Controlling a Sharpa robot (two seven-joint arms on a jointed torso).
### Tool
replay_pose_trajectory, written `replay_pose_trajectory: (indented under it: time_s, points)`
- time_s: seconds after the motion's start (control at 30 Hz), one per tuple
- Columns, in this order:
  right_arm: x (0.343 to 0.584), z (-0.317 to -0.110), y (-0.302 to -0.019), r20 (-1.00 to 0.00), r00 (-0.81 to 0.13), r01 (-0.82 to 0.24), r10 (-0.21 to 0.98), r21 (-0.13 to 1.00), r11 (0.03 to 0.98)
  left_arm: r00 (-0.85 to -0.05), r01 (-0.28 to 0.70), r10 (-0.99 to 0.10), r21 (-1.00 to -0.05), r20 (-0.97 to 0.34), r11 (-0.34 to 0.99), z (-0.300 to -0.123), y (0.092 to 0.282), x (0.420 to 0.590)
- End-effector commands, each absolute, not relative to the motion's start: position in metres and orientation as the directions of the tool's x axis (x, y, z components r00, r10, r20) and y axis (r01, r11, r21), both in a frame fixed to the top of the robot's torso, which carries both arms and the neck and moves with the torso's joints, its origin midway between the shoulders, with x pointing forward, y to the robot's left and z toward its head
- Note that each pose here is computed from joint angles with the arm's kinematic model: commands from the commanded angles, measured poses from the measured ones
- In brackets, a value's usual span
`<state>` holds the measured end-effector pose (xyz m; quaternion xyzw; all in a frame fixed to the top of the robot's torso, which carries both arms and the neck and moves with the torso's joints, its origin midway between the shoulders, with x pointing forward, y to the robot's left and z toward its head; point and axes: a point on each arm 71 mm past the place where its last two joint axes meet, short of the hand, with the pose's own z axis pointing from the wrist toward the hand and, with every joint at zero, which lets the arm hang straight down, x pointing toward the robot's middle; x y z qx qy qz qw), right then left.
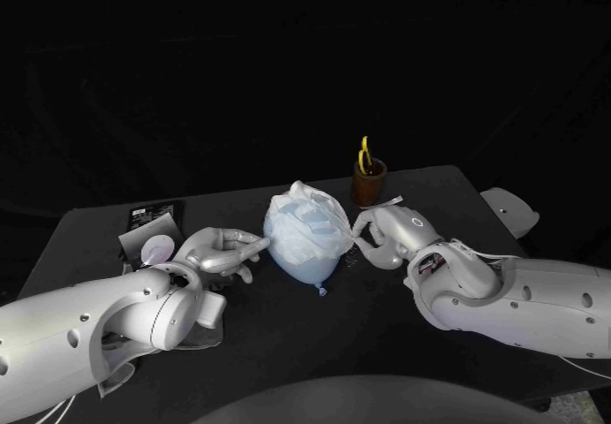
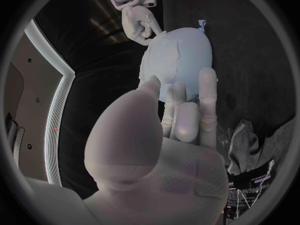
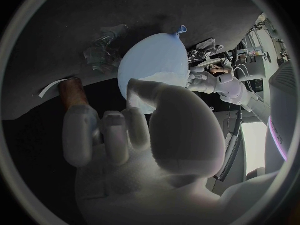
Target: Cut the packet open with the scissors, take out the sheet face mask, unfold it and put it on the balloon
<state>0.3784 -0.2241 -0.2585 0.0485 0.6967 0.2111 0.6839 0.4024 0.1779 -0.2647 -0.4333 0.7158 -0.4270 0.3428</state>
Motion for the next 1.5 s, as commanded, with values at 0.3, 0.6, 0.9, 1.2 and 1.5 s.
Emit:
replay_pose_trajectory:
  time_s: [0.3,0.6,0.9,1.2,1.5]
  points:
    - [0.378,-0.255,-0.229,-0.889,-0.029,-0.234,0.457,0.451,0.861,-0.406,-0.266,-0.903,-0.927,-0.143,0.266,-0.261,0.175,0.403]
    - [0.378,-0.258,-0.239,-0.896,-0.055,-0.175,0.441,0.444,0.879,-0.402,-0.261,-0.904,-0.928,-0.146,0.266,-0.26,0.175,0.403]
    - [0.376,-0.253,-0.24,-0.874,-0.008,-0.208,0.486,0.477,0.854,-0.389,-0.246,-0.909,-0.934,-0.151,0.26,-0.259,0.172,0.404]
    - [0.369,-0.238,-0.232,-0.824,0.06,-0.349,0.564,0.512,0.785,-0.354,-0.254,-0.921,-0.931,-0.163,0.262,-0.26,0.172,0.406]
    - [0.384,-0.224,-0.237,-0.76,0.043,-0.352,0.648,0.596,0.722,-0.345,-0.266,-0.924,-0.927,-0.165,0.265,-0.261,0.17,0.407]
